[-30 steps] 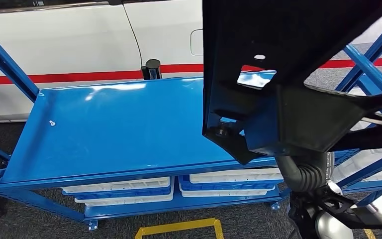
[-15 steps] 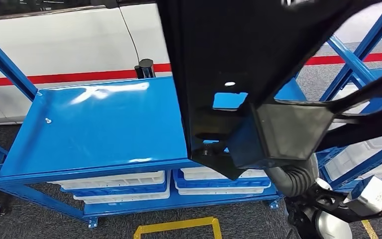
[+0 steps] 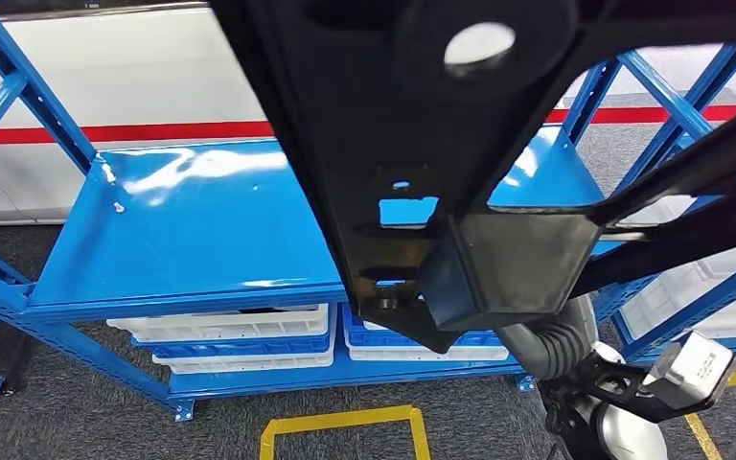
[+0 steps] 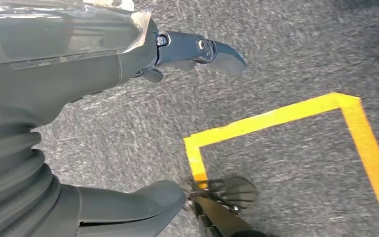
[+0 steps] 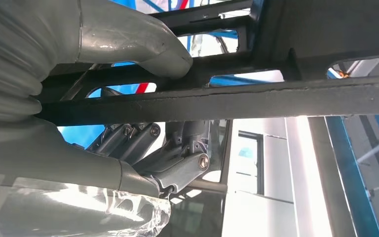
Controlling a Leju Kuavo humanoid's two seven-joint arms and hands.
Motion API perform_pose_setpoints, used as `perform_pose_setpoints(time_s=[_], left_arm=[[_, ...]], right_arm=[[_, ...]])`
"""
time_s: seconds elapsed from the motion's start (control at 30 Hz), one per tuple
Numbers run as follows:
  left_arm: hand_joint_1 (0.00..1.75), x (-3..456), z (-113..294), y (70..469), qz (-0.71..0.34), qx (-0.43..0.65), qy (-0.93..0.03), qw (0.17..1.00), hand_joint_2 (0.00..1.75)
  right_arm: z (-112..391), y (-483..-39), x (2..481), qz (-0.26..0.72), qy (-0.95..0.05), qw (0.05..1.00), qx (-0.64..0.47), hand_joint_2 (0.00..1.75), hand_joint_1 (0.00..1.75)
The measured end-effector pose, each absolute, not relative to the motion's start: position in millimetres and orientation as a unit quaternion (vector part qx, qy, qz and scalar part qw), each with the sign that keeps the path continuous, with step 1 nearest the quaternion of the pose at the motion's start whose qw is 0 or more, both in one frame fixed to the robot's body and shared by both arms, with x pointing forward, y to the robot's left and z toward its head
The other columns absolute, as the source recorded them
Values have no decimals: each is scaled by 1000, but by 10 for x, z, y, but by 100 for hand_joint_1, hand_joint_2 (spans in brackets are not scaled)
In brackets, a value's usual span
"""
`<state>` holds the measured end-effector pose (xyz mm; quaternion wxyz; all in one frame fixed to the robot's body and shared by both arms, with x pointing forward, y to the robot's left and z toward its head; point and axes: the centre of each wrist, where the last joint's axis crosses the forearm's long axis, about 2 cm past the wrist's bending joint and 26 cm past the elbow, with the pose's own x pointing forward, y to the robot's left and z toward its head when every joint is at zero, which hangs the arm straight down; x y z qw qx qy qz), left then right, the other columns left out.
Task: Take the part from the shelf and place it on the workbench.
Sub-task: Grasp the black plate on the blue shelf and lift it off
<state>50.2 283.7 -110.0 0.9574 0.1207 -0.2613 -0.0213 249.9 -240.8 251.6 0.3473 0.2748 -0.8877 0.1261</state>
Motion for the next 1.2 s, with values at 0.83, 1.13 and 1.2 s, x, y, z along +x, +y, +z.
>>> perform_pose_setpoints(time_s=[0.83, 1.13, 1.2], left_arm=[[0, 475, -1104, 2857, -21, 123, -260, 958, 175], [0, 489, -1102, 2870, -22, 124, -262, 957, 175], [0, 490, -1102, 2867, -22, 123, -262, 957, 175]], right_arm=[[2459, -2388, 2457, 154, -882, 340, 286, 175, 175], [2439, -2388, 2463, 158, -882, 346, 280, 175, 175], [2427, -2387, 2467, 160, -881, 348, 278, 175, 175]])
